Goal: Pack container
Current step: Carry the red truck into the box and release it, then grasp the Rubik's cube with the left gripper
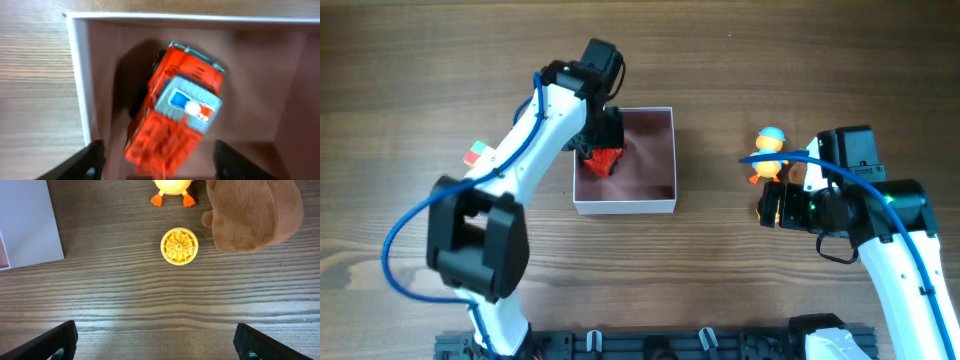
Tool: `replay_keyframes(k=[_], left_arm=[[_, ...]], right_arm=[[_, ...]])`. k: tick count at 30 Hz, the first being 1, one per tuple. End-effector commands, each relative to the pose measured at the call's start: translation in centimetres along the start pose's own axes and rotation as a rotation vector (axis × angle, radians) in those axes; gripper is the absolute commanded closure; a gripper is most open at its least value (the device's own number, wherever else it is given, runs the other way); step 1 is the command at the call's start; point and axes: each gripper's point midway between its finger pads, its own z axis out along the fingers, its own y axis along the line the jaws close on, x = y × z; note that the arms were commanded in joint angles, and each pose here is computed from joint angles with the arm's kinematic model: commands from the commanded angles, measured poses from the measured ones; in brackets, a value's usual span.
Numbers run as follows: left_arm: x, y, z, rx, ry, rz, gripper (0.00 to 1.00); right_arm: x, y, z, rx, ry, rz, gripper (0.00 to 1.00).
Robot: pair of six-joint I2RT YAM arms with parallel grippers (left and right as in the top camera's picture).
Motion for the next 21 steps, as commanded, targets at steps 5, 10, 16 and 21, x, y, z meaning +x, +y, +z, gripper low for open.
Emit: replay_keyframes(k=[5,10,16,21], left_arm=[[-0.7,10.9,-17.9,-0.115,-0.392,-0.316,0.0],[2.4,19.4,-14.3,-0.091,-0.194,-0.77,0.0],[2.3,22.2,-6.1,-0.012,-0.112,-0.976,0.0],[1.9,22.0,-0.1,-0.033,-0.006,-1.021,0.0]], right_arm=[[-0.4,-0.2,-0.4,0.014,-0.014,0.009,0.0],[-0.4,-0.2,-0.4,0.014,-0.013,0.01,0.0],[-0.4,-0.2,-0.4,0.014,-0.011,0.013,0.0],[-0.3,-0.1,-0.4,0.011,-0.008,0.014,0.0]])
